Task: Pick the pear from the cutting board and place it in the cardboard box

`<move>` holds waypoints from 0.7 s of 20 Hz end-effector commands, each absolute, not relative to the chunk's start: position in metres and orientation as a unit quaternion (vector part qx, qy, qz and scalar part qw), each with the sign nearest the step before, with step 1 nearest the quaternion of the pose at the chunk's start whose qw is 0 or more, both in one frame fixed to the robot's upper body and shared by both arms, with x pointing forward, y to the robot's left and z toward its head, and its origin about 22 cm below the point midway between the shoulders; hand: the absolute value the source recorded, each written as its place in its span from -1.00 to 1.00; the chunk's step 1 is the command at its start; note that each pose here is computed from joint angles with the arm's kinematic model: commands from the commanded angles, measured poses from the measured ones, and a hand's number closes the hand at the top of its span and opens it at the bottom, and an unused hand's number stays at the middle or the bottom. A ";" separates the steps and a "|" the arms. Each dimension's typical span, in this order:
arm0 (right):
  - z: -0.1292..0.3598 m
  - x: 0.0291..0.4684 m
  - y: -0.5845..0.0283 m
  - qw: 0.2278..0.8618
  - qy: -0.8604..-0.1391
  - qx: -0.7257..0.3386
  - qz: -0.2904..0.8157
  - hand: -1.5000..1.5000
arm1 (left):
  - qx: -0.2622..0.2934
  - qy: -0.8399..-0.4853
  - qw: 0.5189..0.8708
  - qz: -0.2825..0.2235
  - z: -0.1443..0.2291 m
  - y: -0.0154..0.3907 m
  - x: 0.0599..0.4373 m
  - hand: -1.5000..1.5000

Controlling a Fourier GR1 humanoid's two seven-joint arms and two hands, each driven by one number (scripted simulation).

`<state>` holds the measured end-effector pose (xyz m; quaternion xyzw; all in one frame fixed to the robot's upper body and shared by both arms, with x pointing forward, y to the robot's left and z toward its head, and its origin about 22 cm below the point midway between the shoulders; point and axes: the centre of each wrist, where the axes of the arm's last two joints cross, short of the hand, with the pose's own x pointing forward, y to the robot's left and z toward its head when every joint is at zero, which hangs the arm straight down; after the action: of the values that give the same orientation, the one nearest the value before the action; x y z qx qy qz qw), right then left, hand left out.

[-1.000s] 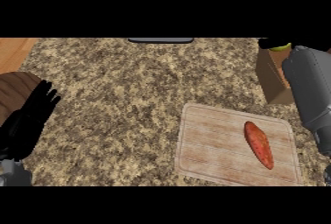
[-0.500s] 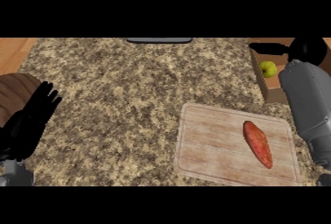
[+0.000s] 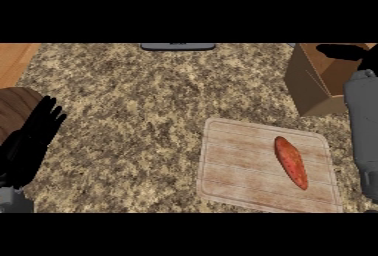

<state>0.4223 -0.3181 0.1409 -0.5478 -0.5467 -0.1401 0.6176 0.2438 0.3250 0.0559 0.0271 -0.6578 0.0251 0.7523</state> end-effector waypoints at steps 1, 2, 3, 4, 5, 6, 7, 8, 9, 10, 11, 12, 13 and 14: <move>0.144 0.399 -0.325 0.605 -0.564 -0.528 -0.193 -1.00 | 0.023 -0.661 0.750 0.031 0.064 0.325 0.252 0.00; 0.126 0.383 -0.350 0.603 -0.557 -0.540 -0.186 -1.00 | 0.033 -0.652 0.757 0.027 0.049 0.320 0.242 0.00; 0.128 0.375 -0.353 0.597 -0.560 -0.532 -0.215 -1.00 | 0.033 -0.660 0.750 0.028 0.053 0.332 0.240 0.00; 0.151 0.369 -0.350 0.604 -0.563 -0.527 -0.200 -1.00 | 0.035 -0.649 0.759 0.034 0.041 0.335 0.232 0.00; 0.147 0.357 -0.362 0.595 -0.573 -0.521 -0.215 -1.00 | 0.032 -0.658 0.752 0.033 0.059 0.339 0.246 0.00; 0.132 0.344 -0.343 0.601 -0.574 -0.513 -0.214 -1.00 | 0.038 -0.657 0.752 0.027 0.053 0.333 0.243 0.00; 0.151 0.338 -0.364 0.595 -0.584 -0.509 -0.213 -1.00 | 0.035 -0.661 0.749 0.022 0.045 0.328 0.240 0.00; 0.131 0.319 -0.366 0.587 -0.587 -0.517 -0.210 -1.00 | 0.034 -0.654 0.755 0.034 0.061 0.324 0.246 0.00; 0.154 0.314 -0.377 0.603 -0.582 -0.507 -0.198 -1.00 | 0.026 -0.652 0.757 0.033 0.055 0.329 0.247 0.00; 0.147 0.304 -0.388 0.608 -0.578 -0.515 -0.175 -1.00 | 0.032 -0.657 0.752 0.026 0.051 0.324 0.236 0.00; 0.140 0.289 -0.374 0.601 -0.591 -0.504 -0.188 -1.00 | 0.023 -0.655 0.754 0.030 0.067 0.329 0.243 0.00; 0.148 0.288 -0.360 0.608 -0.584 -0.506 -0.180 -1.00 | 0.023 -0.658 0.752 0.019 0.045 0.340 0.219 0.00; 0.142 0.283 -0.400 0.597 -0.584 -0.514 -0.195 -1.00 | 0.031 -0.661 0.749 0.019 0.043 0.328 0.245 0.00; 0.154 0.288 -0.397 0.599 -0.585 -0.514 -0.187 -1.00 | 0.022 -0.659 0.751 0.028 0.066 0.324 0.252 0.00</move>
<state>0.3063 -0.3806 0.1443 -0.5133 -0.5800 -0.1939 0.6021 0.2417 0.3289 0.0541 0.0277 -0.6579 0.0260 0.7522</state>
